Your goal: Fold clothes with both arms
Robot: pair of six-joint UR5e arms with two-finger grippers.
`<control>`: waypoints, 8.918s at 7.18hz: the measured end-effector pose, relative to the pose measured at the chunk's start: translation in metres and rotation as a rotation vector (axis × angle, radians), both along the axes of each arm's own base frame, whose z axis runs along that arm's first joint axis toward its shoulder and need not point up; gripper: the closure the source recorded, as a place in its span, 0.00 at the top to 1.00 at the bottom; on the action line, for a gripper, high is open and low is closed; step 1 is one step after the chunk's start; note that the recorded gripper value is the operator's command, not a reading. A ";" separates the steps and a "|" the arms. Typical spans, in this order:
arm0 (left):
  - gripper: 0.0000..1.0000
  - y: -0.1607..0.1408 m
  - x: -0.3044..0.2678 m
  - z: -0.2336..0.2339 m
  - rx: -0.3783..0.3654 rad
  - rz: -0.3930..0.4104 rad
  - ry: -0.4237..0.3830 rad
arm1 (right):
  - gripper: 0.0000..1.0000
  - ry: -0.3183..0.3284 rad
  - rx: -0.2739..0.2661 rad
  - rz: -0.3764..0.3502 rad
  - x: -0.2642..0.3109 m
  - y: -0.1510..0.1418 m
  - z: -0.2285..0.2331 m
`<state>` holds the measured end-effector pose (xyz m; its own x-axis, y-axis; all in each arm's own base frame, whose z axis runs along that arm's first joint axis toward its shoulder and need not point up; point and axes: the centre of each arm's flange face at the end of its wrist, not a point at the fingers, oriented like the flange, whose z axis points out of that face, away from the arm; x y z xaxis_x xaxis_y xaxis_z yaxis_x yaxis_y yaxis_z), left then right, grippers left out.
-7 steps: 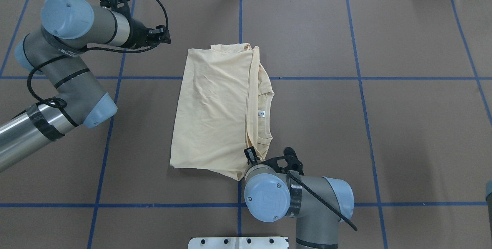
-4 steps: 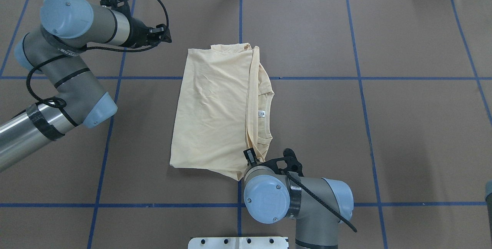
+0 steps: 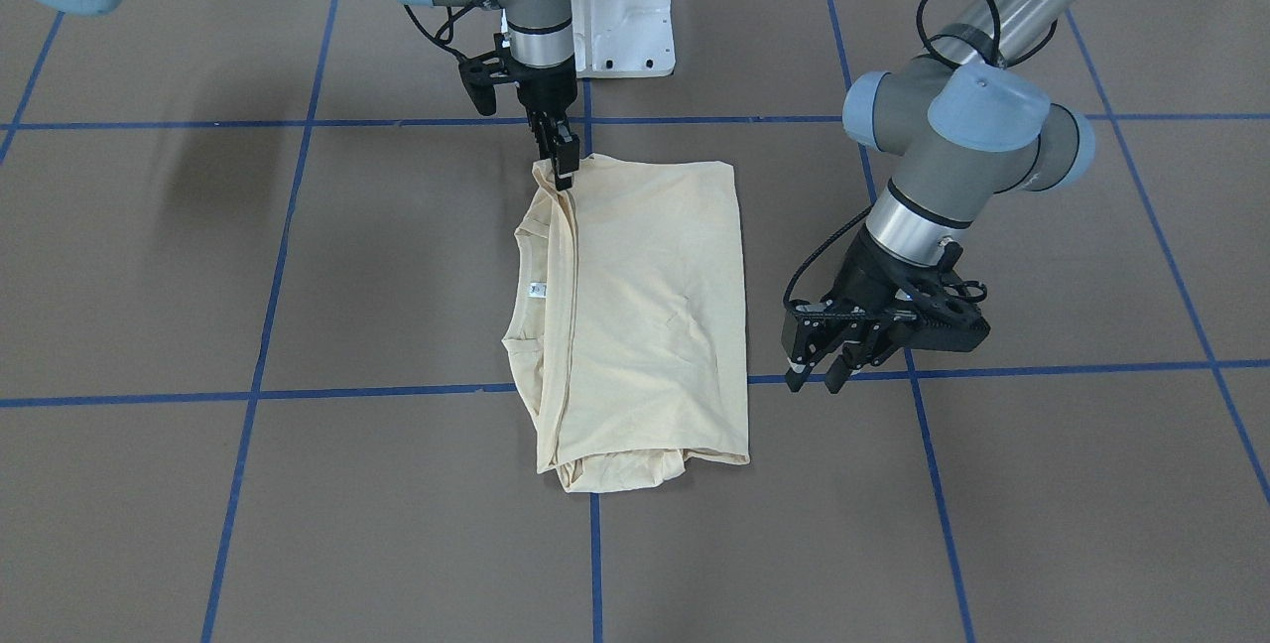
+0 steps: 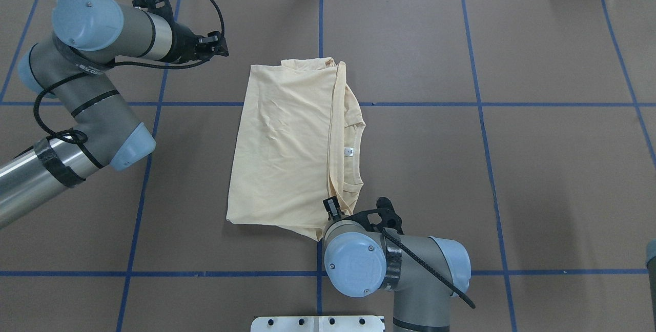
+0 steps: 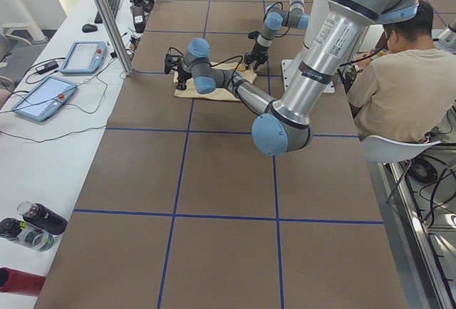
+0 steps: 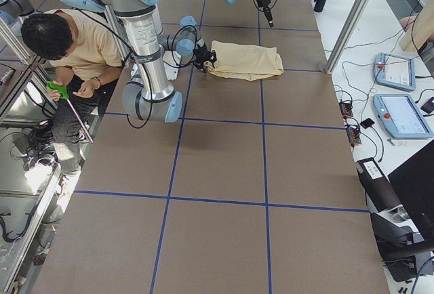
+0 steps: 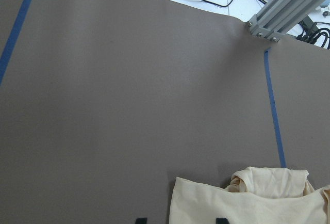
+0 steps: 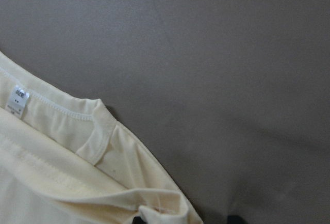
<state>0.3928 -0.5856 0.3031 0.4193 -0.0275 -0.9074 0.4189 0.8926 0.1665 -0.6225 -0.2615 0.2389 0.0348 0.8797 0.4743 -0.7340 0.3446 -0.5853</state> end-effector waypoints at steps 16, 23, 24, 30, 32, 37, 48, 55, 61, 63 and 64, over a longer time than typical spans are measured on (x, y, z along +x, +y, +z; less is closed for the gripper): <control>0.54 0.008 -0.007 -0.014 -0.009 -0.004 0.010 | 0.00 0.029 -0.042 -0.034 0.033 -0.004 -0.016; 0.54 0.215 0.024 -0.026 -0.356 -0.031 0.296 | 0.00 0.077 -0.064 -0.068 0.062 0.014 -0.015; 0.55 0.260 0.046 -0.018 -0.440 -0.052 0.314 | 0.00 0.077 -0.064 -0.071 0.061 0.016 -0.015; 0.55 0.355 0.134 -0.008 -0.567 -0.074 0.211 | 0.00 0.077 -0.058 -0.084 0.059 0.018 -0.015; 0.55 0.356 0.138 -0.001 -0.569 -0.077 0.196 | 0.00 0.076 -0.056 -0.085 0.060 0.018 -0.015; 0.00 0.356 0.139 0.002 -0.591 -0.083 0.199 | 0.00 0.075 -0.055 -0.085 0.060 0.018 -0.016; 0.00 0.191 0.045 -0.092 -0.529 -0.071 0.243 | 0.00 -0.025 -0.105 -0.049 0.120 -0.167 -0.065; 0.72 -0.006 0.068 -0.010 -0.418 -0.223 0.149 | 1.00 0.037 -0.038 -0.130 0.066 -0.371 -0.035; 1.00 -0.049 -0.034 0.010 -0.181 -0.049 0.051 | 1.00 0.066 0.103 -0.283 0.175 -0.430 0.008; 1.00 -0.034 -0.103 0.047 0.027 0.072 -0.069 | 1.00 0.139 0.226 -0.459 0.260 -0.435 0.073; 1.00 -0.029 -0.144 0.073 0.112 0.112 -0.148 | 1.00 0.149 0.279 -0.548 0.313 -0.438 0.104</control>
